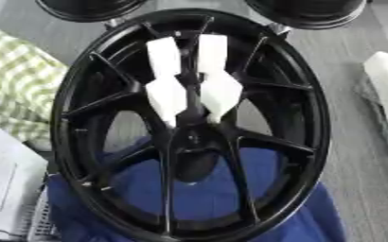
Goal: Pull the pin out of the wheel hub.
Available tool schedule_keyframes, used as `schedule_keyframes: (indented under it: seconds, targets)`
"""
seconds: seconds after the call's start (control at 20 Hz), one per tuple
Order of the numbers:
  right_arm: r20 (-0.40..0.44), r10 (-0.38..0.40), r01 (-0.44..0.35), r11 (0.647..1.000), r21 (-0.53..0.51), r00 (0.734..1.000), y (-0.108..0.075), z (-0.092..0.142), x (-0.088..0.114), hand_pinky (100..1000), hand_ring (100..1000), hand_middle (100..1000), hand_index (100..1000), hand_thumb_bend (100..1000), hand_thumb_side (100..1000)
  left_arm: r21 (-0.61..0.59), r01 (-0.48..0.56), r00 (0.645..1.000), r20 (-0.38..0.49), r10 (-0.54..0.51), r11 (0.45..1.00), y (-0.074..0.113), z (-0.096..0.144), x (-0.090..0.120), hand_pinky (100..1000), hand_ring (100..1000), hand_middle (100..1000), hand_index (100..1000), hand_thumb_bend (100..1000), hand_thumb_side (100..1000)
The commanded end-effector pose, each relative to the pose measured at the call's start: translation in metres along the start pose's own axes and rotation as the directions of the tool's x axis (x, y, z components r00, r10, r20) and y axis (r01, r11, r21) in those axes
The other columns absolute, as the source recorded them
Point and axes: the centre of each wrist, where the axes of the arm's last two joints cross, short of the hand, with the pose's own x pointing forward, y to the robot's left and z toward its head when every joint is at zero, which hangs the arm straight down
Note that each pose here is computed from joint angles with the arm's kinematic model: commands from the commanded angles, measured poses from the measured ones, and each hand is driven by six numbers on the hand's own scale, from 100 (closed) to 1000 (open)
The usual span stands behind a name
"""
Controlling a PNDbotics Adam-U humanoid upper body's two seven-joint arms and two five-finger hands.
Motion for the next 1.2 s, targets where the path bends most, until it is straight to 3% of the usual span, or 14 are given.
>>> schedule_keyframes:
  seconds: [0.05, 0.4, 0.7, 0.9, 1.2]
  targets:
    - [0.048, 0.056, -0.059, 0.996, 0.063, 0.997, -0.014, -0.003, 0.006, 886, 783, 700, 786, 100, 310, -0.017, 0.026, 0.999, 0.031, -0.025, 1.0, 0.003, -0.004, 0.009, 728, 658, 610, 798, 100, 612]
    - [0.079, 0.052, -0.054, 0.998, 0.031, 0.996, -0.025, -0.018, 0.011, 883, 780, 696, 790, 103, 318, -0.029, 0.02, 0.999, 0.029, -0.019, 0.999, 0.0, -0.005, 0.009, 727, 660, 610, 797, 100, 608]
    - [0.1, 0.028, -0.035, 0.997, 0.071, 0.995, -0.027, -0.034, 0.014, 884, 776, 694, 796, 100, 376, -0.033, 0.014, 1.0, 0.028, -0.013, 0.999, -0.002, -0.006, 0.01, 727, 658, 608, 796, 100, 606]
    - [0.124, 0.018, -0.027, 0.997, 0.074, 0.992, -0.031, -0.044, 0.017, 885, 772, 692, 802, 100, 364, -0.033, 0.01, 1.0, 0.025, -0.009, 0.999, -0.002, -0.007, 0.009, 727, 657, 607, 796, 100, 605]
    - [0.15, -0.013, 0.003, 0.998, 0.07, 0.989, -0.038, -0.057, 0.012, 885, 756, 693, 816, 100, 374, -0.019, 0.008, 1.0, 0.018, -0.008, 1.0, -0.001, -0.007, 0.008, 726, 656, 605, 795, 100, 605]
